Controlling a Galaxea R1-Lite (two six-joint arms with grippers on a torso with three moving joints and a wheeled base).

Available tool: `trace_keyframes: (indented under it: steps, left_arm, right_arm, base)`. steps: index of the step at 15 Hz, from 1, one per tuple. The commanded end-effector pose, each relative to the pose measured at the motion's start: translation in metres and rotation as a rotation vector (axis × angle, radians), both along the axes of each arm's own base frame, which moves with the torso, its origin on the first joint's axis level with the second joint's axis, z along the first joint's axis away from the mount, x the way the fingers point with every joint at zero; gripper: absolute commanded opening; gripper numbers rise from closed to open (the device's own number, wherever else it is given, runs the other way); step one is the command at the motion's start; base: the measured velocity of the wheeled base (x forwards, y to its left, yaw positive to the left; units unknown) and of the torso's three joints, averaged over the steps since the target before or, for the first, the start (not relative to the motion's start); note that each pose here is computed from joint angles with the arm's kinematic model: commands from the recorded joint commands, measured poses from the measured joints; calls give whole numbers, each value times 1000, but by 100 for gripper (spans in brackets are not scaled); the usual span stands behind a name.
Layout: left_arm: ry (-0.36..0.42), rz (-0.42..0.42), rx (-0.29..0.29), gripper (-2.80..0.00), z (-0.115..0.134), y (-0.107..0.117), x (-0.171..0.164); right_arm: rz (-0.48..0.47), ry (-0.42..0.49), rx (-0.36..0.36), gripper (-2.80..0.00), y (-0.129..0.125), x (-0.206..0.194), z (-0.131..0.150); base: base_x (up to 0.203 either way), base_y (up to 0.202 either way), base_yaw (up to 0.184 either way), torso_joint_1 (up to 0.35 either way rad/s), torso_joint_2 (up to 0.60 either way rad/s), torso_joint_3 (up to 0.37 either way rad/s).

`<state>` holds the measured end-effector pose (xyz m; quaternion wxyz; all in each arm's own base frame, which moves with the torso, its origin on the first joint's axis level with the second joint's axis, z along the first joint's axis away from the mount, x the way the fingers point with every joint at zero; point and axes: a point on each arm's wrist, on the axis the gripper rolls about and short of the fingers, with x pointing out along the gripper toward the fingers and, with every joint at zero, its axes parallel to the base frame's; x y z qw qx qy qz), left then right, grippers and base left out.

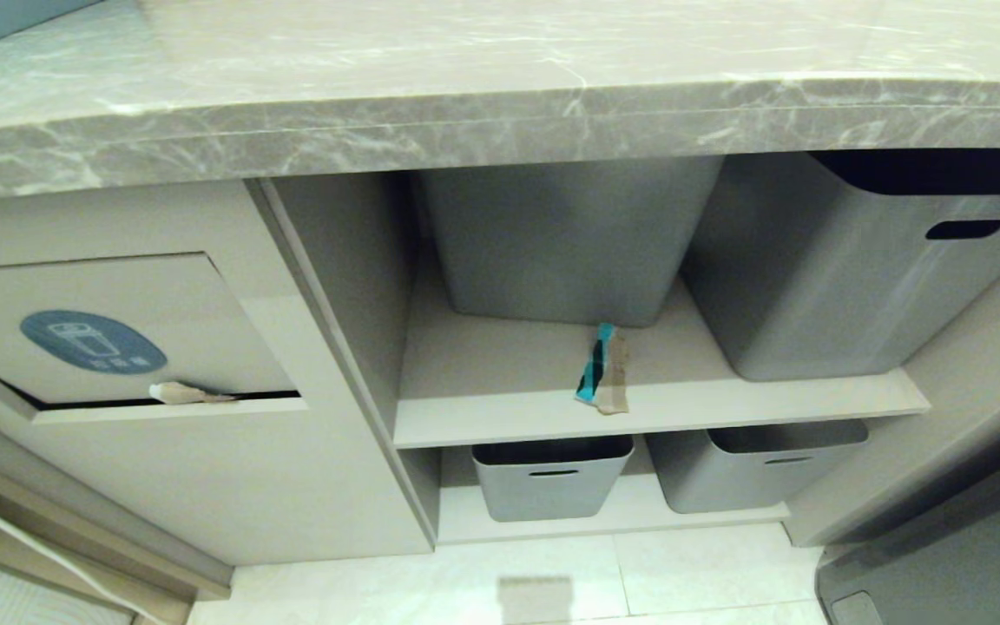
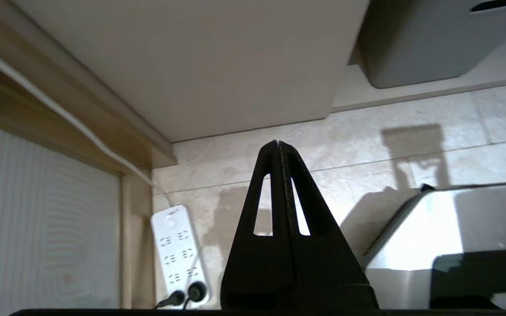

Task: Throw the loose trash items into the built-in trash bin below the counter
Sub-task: Put the garbage in the trash can

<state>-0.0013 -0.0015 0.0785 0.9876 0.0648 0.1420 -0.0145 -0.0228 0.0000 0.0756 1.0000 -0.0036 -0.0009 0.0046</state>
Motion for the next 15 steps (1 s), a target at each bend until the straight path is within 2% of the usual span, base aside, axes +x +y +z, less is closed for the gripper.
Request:
trace_keyframes:
  steps: [1,3,6,7,15]
  left_arm:
    - [4,-49,-20,-280,0,0,0]
    - [-62,-61,-30,-280,0,1,-5]
    - [-250,-48,-29,-280,-3,1,-20]
    - [-286,-43,-28,-280,-4,1,-22]
    - [-277,-40,-20,-280,-4,1,-22]
  right_arm:
    - [2,-1,0,-280,0,0,0]
    - [2,-1,0,-280,0,0,0]
    - [3,-1,-2,-280,0,0,0]
    - [2,-1,0,-280,0,0,0]
    - [2,-1,0,-280,0,0,0]
  base:
    - [0,0,0,0,0,0]
    - [0,0,0,0,0,0]
    - [0,0,0,0,0,0]
    - [0,0,0,0,0,0]
    - [0,0,0,0,0,0]
